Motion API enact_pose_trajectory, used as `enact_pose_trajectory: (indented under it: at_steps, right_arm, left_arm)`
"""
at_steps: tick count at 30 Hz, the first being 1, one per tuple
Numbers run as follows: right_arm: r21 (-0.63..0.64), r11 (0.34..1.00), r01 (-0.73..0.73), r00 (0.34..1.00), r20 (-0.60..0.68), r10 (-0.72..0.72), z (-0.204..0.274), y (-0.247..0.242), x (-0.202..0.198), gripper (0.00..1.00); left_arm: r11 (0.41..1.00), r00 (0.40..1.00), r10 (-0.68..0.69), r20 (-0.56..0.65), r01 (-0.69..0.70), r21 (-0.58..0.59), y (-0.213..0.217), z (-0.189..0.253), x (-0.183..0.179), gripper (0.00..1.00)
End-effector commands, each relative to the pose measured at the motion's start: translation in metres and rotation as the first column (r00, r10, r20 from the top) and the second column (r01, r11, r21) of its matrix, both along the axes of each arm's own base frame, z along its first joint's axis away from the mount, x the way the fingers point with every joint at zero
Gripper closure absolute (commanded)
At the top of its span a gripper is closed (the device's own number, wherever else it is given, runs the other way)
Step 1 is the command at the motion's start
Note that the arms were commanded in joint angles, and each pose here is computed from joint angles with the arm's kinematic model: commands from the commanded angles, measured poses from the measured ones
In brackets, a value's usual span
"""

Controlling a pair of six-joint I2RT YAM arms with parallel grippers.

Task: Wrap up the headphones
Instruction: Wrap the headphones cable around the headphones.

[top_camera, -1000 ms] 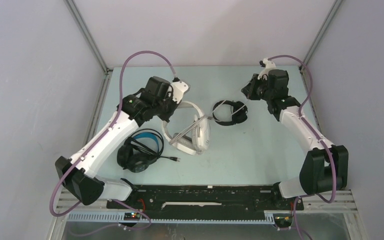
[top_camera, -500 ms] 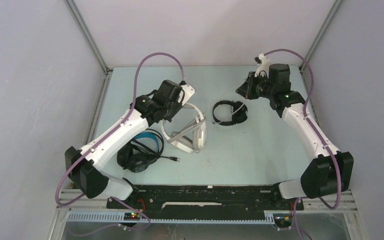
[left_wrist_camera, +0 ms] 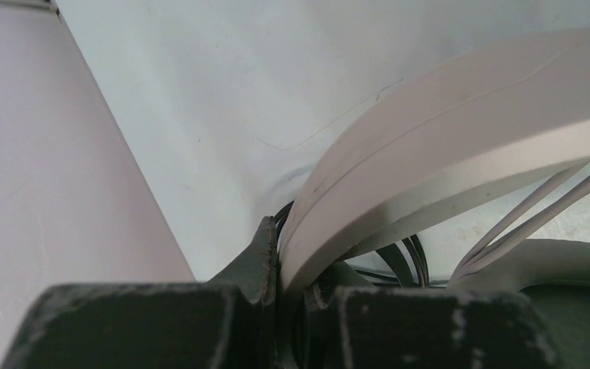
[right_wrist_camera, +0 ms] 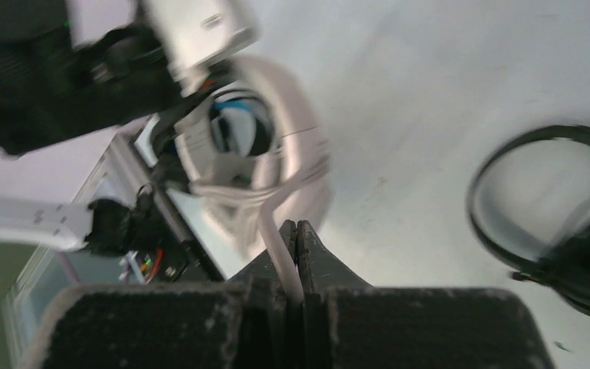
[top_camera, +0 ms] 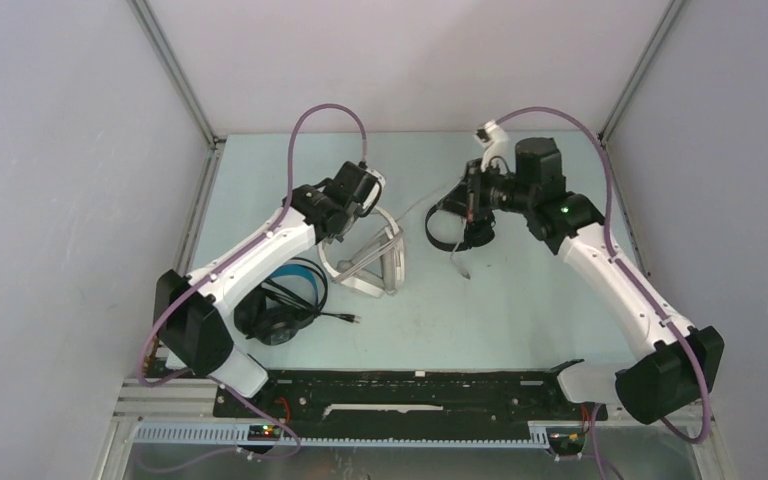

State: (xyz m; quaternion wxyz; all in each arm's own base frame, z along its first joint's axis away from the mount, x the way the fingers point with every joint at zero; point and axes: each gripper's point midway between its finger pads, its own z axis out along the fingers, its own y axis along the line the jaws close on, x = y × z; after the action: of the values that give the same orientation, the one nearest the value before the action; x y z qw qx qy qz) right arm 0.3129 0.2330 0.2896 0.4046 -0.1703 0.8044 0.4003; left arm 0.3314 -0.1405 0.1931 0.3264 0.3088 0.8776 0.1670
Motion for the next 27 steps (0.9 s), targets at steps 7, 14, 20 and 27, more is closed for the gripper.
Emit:
enact_pose_trajectory:
  at_steps: [7,14,20,27]
  right_arm:
    - [0.124,0.958,-0.257,0.965,0.084,0.248,0.046,0.080,-0.093,1.00]
    - [0.173,0.935,-0.310,0.950,0.081,0.301,0.038,0.116,-0.120,1.00]
    - [0.127,0.940,-0.317,0.947,0.093,0.307,0.012,0.139,-0.122,1.00]
    - [-0.032,0.973,-0.228,0.946,0.227,0.230,-0.019,0.154,-0.101,1.00]
  left_arm:
    - [0.960,0.962,0.260,0.080,-0.249,-0.129,0.019,0.027,0.030,1.00]
    - [0.908,0.934,0.344,0.091,-0.306,-0.287,0.018,0.039,0.046,1.00]
    - [0.803,0.908,0.408,0.098,-0.306,-0.511,0.011,0.062,0.059,1.00]
    - [0.662,0.875,0.478,0.070,-0.307,-0.684,0.006,0.084,0.060,1.00]
